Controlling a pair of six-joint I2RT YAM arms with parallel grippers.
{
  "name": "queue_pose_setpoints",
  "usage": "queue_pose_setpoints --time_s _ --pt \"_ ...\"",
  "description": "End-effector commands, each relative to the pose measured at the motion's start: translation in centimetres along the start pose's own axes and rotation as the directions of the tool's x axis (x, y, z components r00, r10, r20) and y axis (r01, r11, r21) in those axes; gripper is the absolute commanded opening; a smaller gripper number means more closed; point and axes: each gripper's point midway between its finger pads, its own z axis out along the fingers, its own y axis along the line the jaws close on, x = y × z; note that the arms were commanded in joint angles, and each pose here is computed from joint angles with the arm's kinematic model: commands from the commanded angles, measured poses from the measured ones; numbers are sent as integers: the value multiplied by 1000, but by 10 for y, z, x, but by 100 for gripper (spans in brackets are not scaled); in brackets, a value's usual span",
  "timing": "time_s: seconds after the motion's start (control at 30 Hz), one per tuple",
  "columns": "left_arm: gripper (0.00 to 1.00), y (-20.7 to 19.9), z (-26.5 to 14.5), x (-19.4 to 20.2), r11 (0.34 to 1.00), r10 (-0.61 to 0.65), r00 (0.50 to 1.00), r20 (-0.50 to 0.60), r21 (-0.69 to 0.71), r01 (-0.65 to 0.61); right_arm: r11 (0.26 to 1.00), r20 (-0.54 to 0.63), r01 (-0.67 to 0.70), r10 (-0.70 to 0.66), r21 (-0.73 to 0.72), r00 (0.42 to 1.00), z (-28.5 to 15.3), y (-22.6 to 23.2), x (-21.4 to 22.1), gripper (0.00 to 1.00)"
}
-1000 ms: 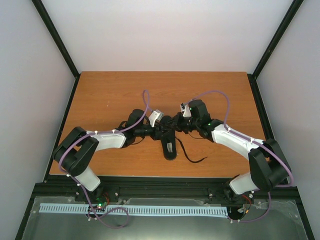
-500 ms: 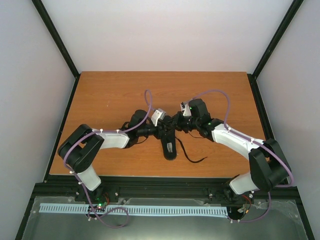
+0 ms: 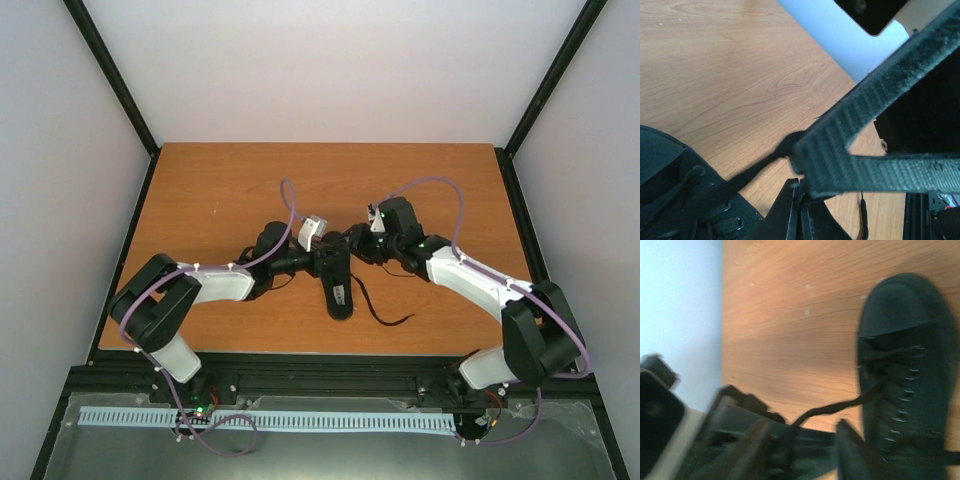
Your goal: Tie the shoes
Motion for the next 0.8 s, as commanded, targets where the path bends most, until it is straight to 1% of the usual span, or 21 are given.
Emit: queue_pose_setpoints --time_s 0.0,0.03,0.07,0.1,0.17,0.23,0.3,0.43,0.53,0.6,0.77 --pt "1 -5 -10 -18 999 8 998 63 -41 -5 971 45 44 -56 235 997 -32 -44 -3 57" --pt "1 -3 -11 -15 999 2 999 51 -51 0 955 53 57 -76 291 996 -41 -53 -2 68" --pt "1 -2 -12 -13 998 -3 999 40 -58 5 934 52 65 -89 351 995 -50 -64 0 73" --pt "1 -2 -14 -10 998 -7 999 33 -64 9 912 45 67 -93 404 995 -58 -74 5 76" --pt "1 -1 -17 -6 997 -8 1000 22 -73 10 868 25 56 -78 493 997 -74 -98 19 79" --pt "1 -1 -19 -3 997 -3 1000 9 -79 4 814 13 9 -21 581 1000 -89 -127 39 80" --pt "1 -1 -20 -1 997 6 1000 -5 -81 -6 776 14 -45 47 629 999 -101 -147 59 81" --pt "1 -1 -18 0 997 11 1000 -17 -77 -12 764 28 -160 182 625 983 -106 -167 92 83" --pt "1 -3 -16 -1 998 9 1000 -23 -63 -10 744 23 -226 273 629 962 -102 -179 109 82" --pt "1 -5 -16 -2 998 10 1000 -22 -55 -11 727 20 -252 311 638 950 -100 -183 115 80" --pt "1 -7 -16 -2 999 19 999 -33 -47 -20 708 9 -274 354 651 935 -95 -188 121 77"
